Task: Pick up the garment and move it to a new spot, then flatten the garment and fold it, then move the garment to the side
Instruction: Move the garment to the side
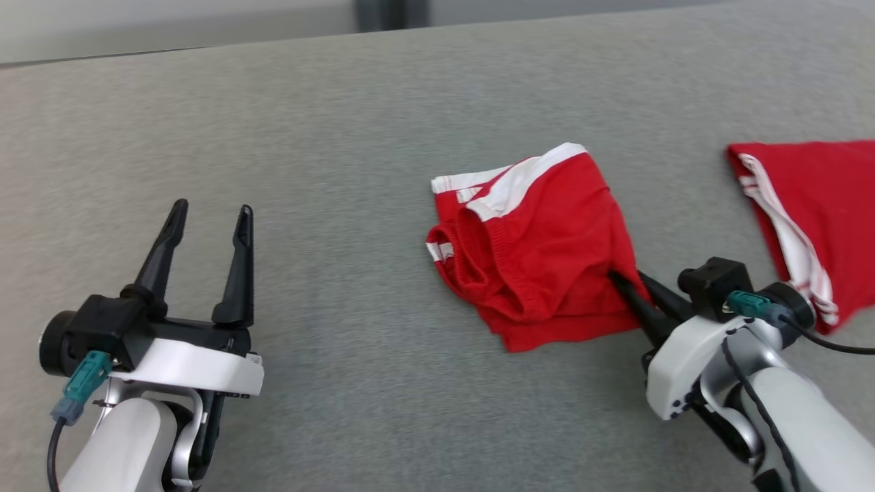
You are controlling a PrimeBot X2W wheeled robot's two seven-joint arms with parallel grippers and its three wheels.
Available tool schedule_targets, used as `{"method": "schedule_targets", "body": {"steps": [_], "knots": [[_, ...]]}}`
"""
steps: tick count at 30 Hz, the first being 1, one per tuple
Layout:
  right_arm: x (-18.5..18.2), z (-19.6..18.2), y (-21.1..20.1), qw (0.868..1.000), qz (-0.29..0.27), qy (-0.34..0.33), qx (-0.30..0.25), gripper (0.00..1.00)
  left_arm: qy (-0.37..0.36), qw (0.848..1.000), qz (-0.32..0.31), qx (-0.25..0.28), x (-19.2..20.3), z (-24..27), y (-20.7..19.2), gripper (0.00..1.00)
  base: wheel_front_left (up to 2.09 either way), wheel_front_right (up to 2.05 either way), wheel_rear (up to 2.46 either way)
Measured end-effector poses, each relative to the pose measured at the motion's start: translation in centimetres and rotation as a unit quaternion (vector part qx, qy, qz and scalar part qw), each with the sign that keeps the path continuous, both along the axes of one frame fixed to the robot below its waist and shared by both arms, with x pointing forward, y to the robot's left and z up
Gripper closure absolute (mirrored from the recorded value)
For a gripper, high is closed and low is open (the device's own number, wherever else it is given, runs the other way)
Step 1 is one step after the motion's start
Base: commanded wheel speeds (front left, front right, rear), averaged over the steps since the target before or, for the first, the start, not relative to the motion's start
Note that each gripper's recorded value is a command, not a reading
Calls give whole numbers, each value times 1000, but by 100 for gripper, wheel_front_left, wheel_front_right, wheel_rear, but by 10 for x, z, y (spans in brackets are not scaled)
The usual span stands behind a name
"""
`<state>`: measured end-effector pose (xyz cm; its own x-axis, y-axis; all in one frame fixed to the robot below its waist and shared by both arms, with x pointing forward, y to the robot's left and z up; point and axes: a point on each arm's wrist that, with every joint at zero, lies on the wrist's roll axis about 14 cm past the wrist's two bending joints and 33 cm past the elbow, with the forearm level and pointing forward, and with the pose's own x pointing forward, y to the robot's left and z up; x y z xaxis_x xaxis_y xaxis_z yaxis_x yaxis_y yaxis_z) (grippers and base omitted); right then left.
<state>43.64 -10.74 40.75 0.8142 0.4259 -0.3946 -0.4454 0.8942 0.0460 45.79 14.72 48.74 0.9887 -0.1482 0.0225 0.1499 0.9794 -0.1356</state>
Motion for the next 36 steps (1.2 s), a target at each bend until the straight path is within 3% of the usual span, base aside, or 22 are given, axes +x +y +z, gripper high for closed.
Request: {"method": "schedule_targets", "body": {"steps": [6, 15, 25, 30, 31, 32, 33, 36], "knots": [[-11, 10, -68, 997, -60, -9, -53, 100, 2, 998, -68, -6, 19, -5, -47, 0, 0, 0, 0], [-3, 42, -131, 987, -103, -47, -117, 100, 15, 991, -134, -19, 31, -16, -96, 0, 0, 0, 0], [26, 73, -206, 967, -150, -74, -192, 100, 26, 988, -150, -24, 37, -28, -106, 0, 0, 0, 0], [22, 63, -237, 960, -181, -44, -209, 100, 31, 988, -151, -24, 37, -33, -107, 0, 0, 0, 0], [21, 58, -242, 959, -191, -33, -207, 91, 30, 988, -152, -24, 37, -32, -107, 0, 0, 0, 0], [20, 55, -245, 958, -195, -28, -209, 36, 29, 988, -152, -24, 38, -32, -106, 0, 0, 0, 0], [21, 54, -247, 958, -201, -30, -204, 0, 28, 988, -151, -25, 39, -32, -106, 0, 0, 0, 0], [21, 49, -256, 955, -226, -21, -193, 0, 31, 988, -148, -26, 38, -34, -105, 0, 0, 0, 0]]}}
